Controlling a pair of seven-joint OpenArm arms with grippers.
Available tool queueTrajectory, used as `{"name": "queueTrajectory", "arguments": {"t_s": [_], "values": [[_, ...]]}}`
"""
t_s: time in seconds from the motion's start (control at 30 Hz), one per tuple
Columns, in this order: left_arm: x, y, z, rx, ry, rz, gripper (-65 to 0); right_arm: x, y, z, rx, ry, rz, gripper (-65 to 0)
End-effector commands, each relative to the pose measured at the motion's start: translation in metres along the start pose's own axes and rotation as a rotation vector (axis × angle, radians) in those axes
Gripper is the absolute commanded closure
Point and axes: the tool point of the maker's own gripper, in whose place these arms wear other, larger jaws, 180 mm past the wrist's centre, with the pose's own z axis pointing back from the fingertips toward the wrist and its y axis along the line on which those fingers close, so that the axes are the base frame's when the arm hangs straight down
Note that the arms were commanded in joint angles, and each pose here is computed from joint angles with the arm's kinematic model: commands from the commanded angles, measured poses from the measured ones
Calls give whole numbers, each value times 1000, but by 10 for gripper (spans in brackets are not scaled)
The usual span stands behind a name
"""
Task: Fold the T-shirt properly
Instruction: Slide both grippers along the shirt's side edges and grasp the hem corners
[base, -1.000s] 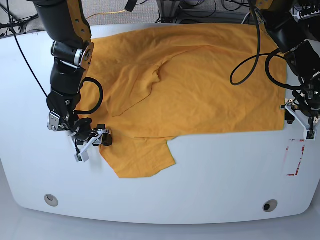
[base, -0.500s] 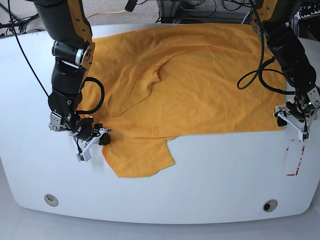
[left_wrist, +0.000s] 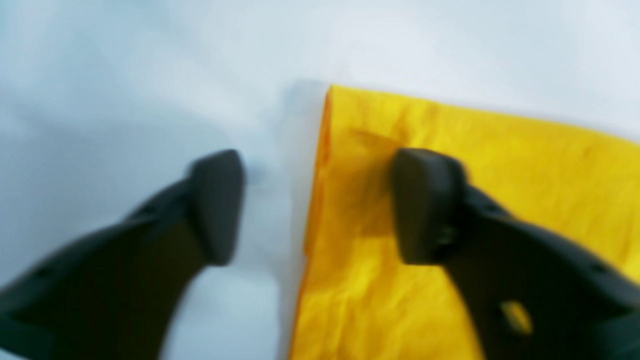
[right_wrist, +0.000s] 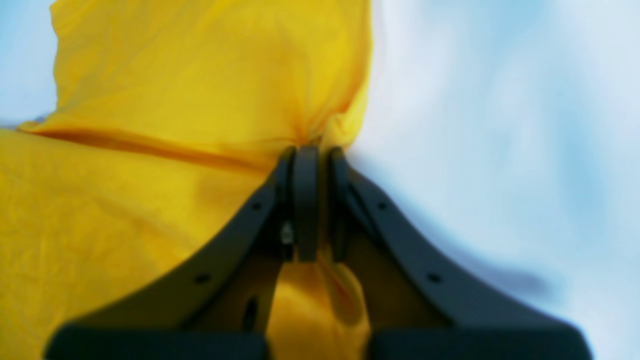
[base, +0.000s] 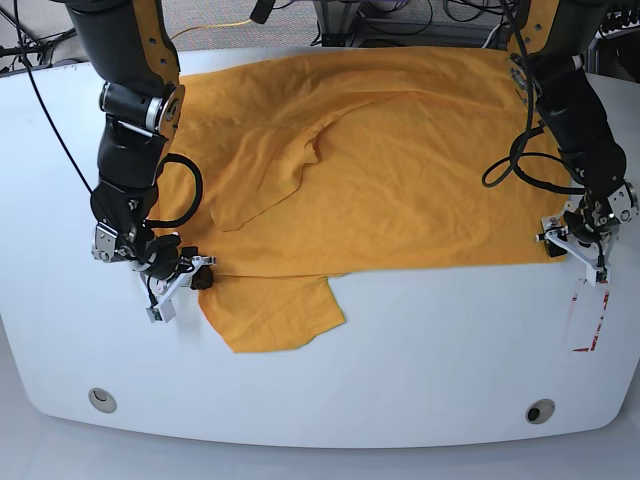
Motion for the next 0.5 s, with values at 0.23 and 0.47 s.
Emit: {"name": "queueTrajectory", "arguments": {"t_s": [0.23,0.47], "values": [[24,-8,-10,-41,-66,37,-31,31,-2,7,-2,-70,23,0],[59,-12,11,-67,-171,-65,0,43,-4,19,-31,-56,79,0]]}}
